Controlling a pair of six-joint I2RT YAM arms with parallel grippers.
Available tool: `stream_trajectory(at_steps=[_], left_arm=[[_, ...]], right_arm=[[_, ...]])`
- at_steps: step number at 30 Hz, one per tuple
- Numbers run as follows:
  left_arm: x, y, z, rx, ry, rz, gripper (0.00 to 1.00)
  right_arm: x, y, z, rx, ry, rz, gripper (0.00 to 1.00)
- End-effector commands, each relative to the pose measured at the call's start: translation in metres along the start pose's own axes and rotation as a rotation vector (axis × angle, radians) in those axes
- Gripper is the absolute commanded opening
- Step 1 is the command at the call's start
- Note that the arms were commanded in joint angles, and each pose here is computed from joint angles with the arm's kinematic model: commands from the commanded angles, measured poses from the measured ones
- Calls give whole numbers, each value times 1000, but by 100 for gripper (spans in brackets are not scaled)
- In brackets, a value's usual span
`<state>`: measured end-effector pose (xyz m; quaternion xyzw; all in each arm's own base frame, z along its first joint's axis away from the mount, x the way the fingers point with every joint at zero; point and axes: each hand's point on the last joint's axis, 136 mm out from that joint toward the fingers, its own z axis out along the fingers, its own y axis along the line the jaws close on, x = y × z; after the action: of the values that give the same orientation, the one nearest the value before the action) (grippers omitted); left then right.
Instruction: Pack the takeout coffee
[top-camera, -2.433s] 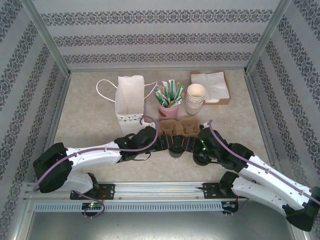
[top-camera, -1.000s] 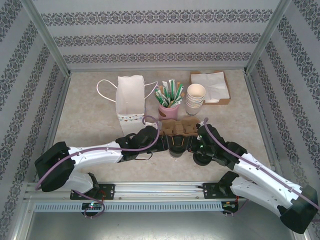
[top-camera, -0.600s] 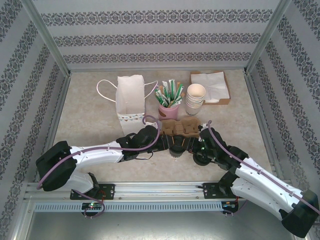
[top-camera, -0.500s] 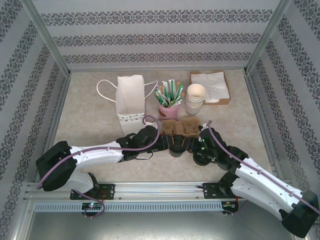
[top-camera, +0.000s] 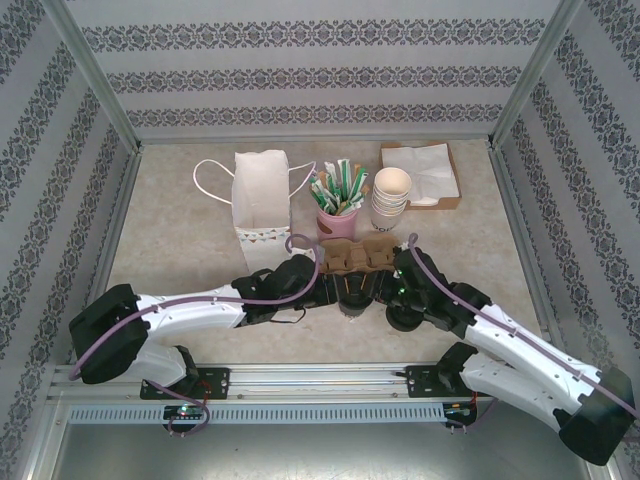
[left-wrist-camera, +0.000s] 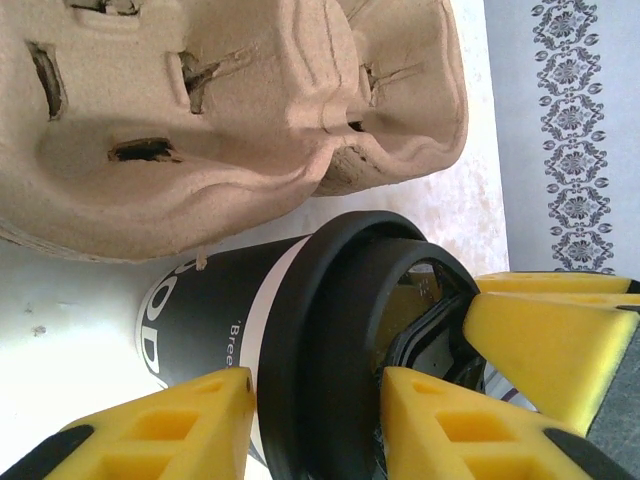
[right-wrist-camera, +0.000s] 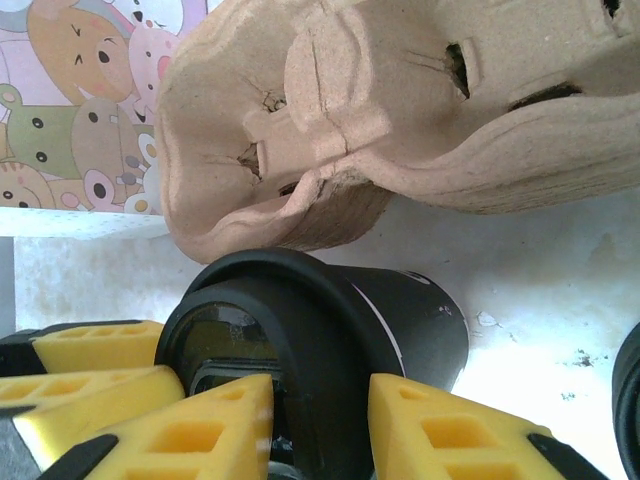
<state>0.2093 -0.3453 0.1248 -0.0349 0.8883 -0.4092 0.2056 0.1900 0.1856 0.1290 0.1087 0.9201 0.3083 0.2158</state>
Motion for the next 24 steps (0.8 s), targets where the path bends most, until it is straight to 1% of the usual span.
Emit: stream_trajectory(at_steps=[1,5,13,16,19,24], left_arm=[[41,31,0,-126,143,-10,40],[42,27,-5,-123,134,-31,42],[46,31,-15,-125,119,-63,43],[45,32,-18,-132,110,-52,45],[42,39,-22,-168,92,-38,48],[38,37,-26,-165,75,-22,53]], right_arm=[[13,-13,3,71,67,-19,33],[11,-6,5,63,77,-25,33],[23,-4,10,59,128,-26,35],[27,-4,7,63,133,-32,35],[28,-3,5,60,121,-36,36],[30,0,7,60,117,-36,37]])
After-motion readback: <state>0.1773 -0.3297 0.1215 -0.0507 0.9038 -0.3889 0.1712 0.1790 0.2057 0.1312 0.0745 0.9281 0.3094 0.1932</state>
